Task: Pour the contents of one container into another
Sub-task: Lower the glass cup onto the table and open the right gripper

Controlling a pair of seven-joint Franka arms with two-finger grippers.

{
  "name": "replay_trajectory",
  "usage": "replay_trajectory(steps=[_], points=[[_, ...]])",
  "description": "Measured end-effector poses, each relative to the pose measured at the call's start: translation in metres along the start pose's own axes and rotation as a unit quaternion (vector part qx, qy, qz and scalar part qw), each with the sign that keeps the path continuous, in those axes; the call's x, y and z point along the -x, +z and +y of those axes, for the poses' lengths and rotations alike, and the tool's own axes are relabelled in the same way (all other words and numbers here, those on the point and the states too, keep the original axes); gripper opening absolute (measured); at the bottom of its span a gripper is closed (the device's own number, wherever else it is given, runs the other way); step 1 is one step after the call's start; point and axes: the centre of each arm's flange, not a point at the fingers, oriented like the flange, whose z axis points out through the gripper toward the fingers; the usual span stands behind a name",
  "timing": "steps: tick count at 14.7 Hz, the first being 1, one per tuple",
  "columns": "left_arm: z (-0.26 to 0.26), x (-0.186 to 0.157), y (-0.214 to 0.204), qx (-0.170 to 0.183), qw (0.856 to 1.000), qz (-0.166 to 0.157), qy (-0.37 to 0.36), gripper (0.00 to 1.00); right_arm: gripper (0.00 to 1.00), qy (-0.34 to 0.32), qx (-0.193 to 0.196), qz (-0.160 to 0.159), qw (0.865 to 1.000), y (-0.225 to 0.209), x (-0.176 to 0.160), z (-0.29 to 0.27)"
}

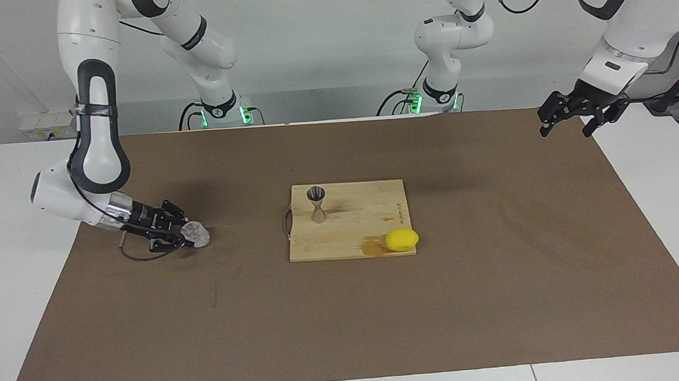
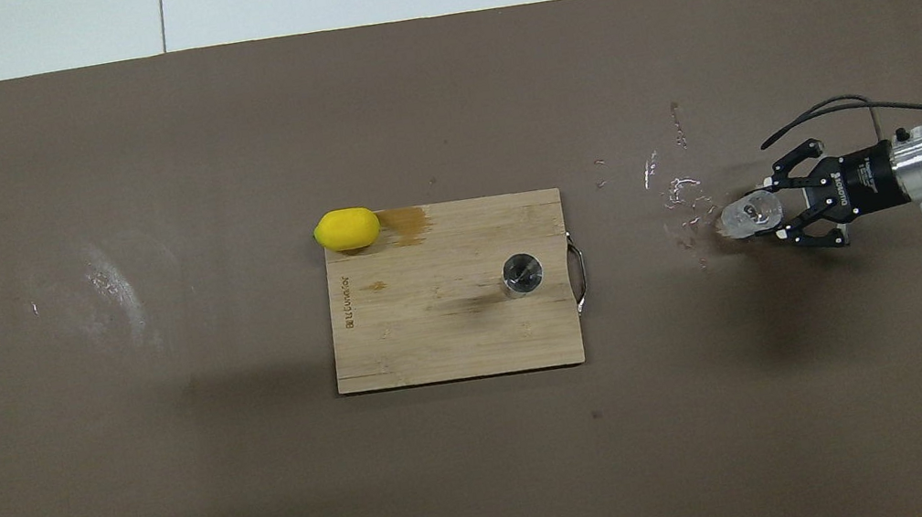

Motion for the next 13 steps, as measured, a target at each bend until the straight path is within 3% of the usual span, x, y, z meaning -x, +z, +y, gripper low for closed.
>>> replay_trajectory(steps=[2, 7, 10, 13], points=[[0.000, 0.000, 0.000, 0.000, 1.000, 0.000, 0.000, 1.00, 0.50, -0.001, -0.004, 0.002, 1.000, -0.002, -0.003, 0.002], [-0.001, 0.000, -0.001, 0.000, 1.000, 0.001, -0.001, 1.00, 0.98, -0.022, -0.021, 0.017, 0.999, -0.005, -0.015, 0.005], [-0.001, 0.000, -0.001, 0.000, 1.000, 0.001, -0.001, 1.00, 1.00, -0.042, -0.030, 0.034, 0.998, -0.024, -0.003, 0.004], [-0.001, 0.001, -0.001, 0.000, 1.000, 0.001, -0.001, 1.00, 1.00, -0.078, -0.029, 0.077, 0.994, -0.053, 0.018, 0.006]])
